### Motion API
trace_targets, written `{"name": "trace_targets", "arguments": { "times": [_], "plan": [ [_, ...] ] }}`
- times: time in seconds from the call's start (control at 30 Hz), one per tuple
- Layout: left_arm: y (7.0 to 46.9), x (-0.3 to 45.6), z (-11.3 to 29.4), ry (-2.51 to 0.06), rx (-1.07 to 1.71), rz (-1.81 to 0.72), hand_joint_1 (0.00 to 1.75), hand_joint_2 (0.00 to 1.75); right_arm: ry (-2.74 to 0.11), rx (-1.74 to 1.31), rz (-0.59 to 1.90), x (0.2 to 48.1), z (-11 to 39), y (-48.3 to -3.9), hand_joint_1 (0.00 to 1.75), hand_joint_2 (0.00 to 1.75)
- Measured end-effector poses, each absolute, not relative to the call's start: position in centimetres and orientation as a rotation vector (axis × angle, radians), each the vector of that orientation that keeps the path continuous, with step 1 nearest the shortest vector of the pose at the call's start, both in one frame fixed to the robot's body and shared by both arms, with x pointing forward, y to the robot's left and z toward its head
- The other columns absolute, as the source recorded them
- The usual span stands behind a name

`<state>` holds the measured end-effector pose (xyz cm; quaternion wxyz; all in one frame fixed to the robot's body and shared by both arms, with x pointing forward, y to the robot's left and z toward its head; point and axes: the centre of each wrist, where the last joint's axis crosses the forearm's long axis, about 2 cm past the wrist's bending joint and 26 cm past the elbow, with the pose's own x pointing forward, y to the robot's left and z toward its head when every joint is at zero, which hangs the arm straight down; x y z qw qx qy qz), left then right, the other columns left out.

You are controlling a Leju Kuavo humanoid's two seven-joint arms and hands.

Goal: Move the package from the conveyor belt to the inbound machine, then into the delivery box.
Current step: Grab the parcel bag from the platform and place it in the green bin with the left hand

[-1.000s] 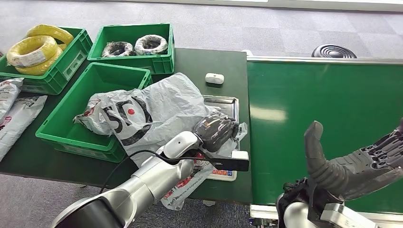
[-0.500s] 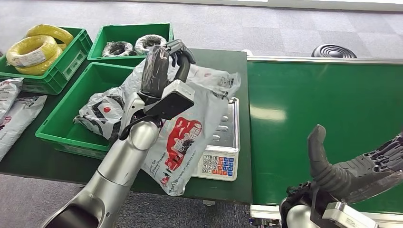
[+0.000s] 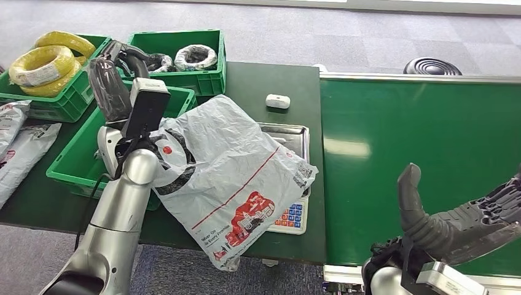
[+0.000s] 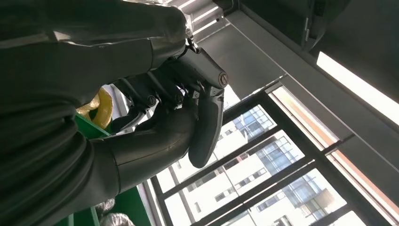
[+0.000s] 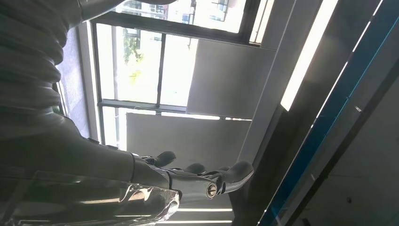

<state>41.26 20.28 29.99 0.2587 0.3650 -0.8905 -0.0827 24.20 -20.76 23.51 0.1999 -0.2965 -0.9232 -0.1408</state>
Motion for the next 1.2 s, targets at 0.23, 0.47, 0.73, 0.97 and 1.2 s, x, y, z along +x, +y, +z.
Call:
{"name": "trace_targets", "arguments": {
  "times": [0.23,0.47,0.73,0.97,1.2],
  "plan": [
    [24.2,41.7,27.5,-2.295,1.070,-0.103,0.75,1.75,-2.577,-0.826,-0.395,24.1,23.4,-20.8,0.00,1.75],
    [24.8,41.5,26.5,-2.258,1.153,-0.210,0.00,1.75,-2.576,-0.823,-0.399,24.1,23.4,-20.8,0.00,1.75],
    [17.9,40.9,24.3,-2.008,1.210,-0.970,0.00,1.75,-2.581,-0.791,-0.418,24.5,23.6,-20.5,0.00,1.75],
    [14.0,40.6,18.6,-1.795,1.086,-1.374,0.00,1.75,-2.585,-0.758,-0.424,24.7,23.6,-20.2,0.00,1.75],
    [13.5,40.4,15.7,-1.656,1.001,-1.521,0.00,1.75,-2.591,-0.717,-0.424,25.0,23.6,-19.9,0.00,1.75]
  ]
}}
